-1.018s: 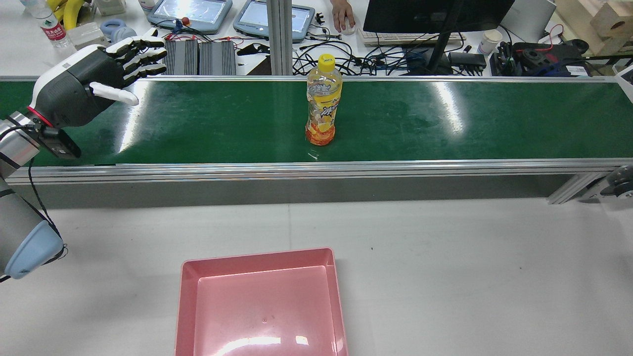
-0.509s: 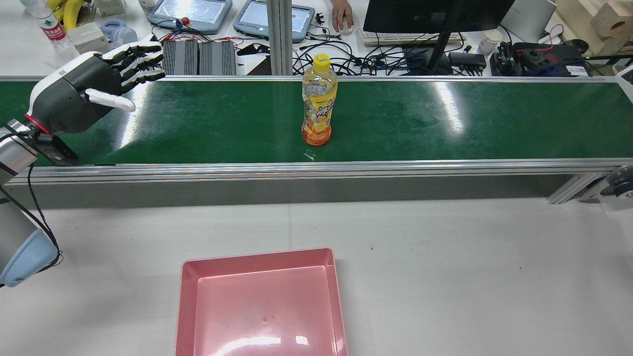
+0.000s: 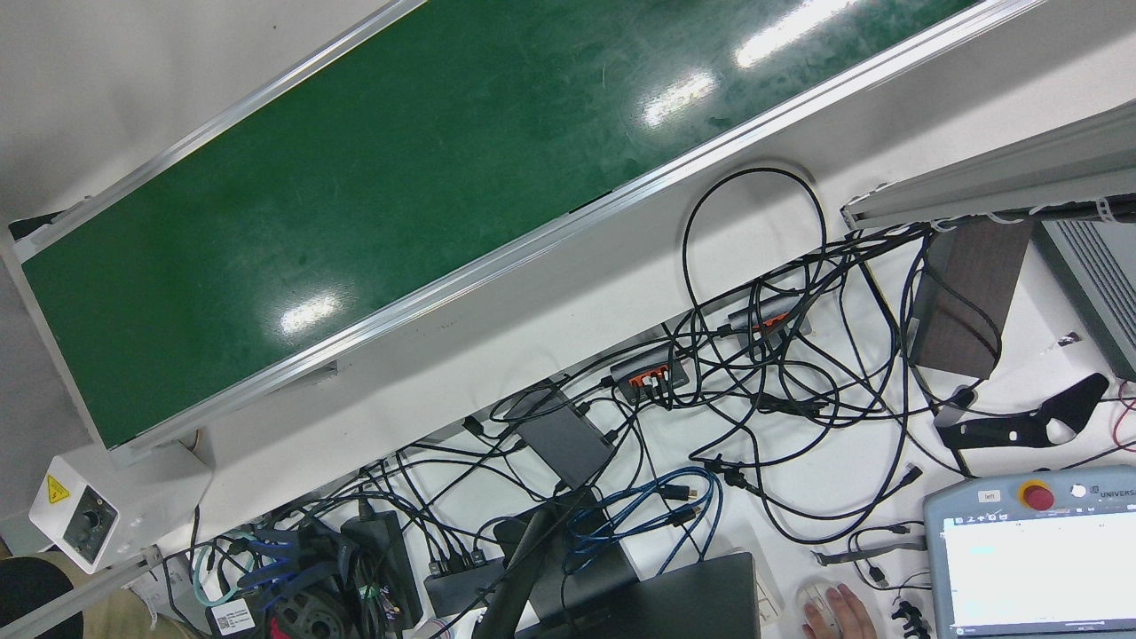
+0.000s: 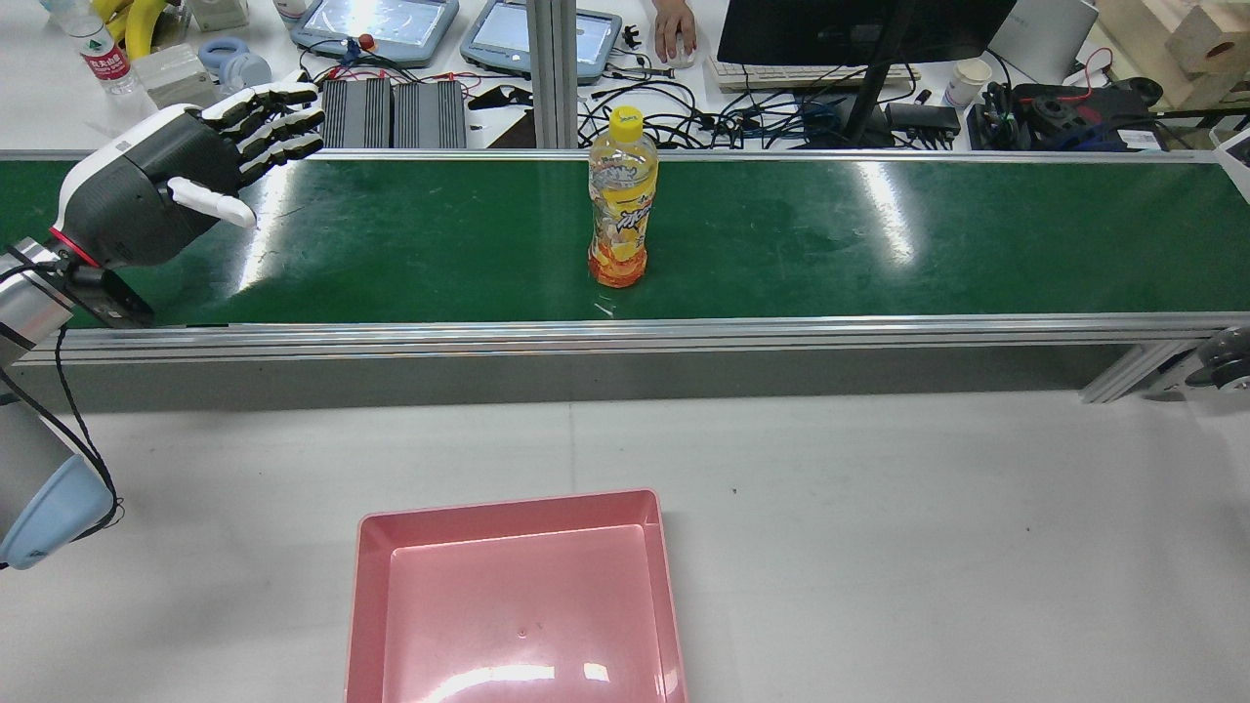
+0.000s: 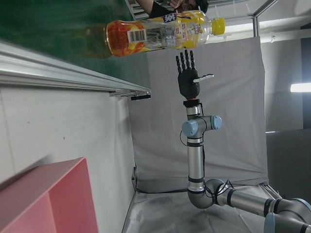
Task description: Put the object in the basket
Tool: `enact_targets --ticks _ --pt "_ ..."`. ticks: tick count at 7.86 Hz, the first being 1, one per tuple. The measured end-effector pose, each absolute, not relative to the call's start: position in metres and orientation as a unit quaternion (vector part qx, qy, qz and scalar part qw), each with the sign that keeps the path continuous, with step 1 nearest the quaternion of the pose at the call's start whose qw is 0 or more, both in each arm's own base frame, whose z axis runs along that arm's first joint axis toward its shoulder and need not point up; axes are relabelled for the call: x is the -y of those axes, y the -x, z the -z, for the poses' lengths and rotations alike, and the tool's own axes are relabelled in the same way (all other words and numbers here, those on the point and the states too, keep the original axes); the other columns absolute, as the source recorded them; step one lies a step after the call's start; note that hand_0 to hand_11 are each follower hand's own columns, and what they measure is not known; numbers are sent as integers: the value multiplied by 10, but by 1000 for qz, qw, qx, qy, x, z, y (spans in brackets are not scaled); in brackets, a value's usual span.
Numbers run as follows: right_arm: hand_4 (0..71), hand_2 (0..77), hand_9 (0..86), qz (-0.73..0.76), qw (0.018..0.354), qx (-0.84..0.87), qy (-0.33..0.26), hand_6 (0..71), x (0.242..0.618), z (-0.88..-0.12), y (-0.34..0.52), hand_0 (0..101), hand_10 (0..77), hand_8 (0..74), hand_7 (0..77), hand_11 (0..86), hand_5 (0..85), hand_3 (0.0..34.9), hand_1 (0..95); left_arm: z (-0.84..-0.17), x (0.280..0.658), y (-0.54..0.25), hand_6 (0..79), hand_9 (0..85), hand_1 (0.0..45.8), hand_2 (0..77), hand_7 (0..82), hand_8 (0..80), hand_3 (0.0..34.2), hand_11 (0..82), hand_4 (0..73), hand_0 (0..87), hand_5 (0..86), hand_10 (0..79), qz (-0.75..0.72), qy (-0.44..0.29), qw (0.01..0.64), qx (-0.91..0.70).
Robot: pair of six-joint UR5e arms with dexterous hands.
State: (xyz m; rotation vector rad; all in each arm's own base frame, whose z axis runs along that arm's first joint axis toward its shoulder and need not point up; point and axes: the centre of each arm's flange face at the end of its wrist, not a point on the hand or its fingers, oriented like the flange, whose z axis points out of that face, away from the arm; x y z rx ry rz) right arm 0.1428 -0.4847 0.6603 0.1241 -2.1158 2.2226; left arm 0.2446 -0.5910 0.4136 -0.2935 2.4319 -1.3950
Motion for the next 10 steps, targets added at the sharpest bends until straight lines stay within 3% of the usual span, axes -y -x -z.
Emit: enact_targets --ticks 1,3,10 --pt "0 5 0 -723 35 689 -40 0 485 -660 -143 3 0 0 5 0 0 0 0 -413 591 -245 5 104 65 22 16 93 29 131 120 550 229 82 488 102 162 -852" --pt "0 5 0 -723 35 689 -41 0 485 -660 -143 3 0 0 5 0 0 0 0 -415 590 -245 5 104 104 5 11 98 47 131 120 542 240 82 492 98 166 -849" --pt "0 5 0 -723 35 689 -41 0 485 -660 -143 3 0 0 5 0 0 1 0 -416 591 -243 16 104 104 5 11 98 35 136 131 530 251 82 495 82 176 -847"
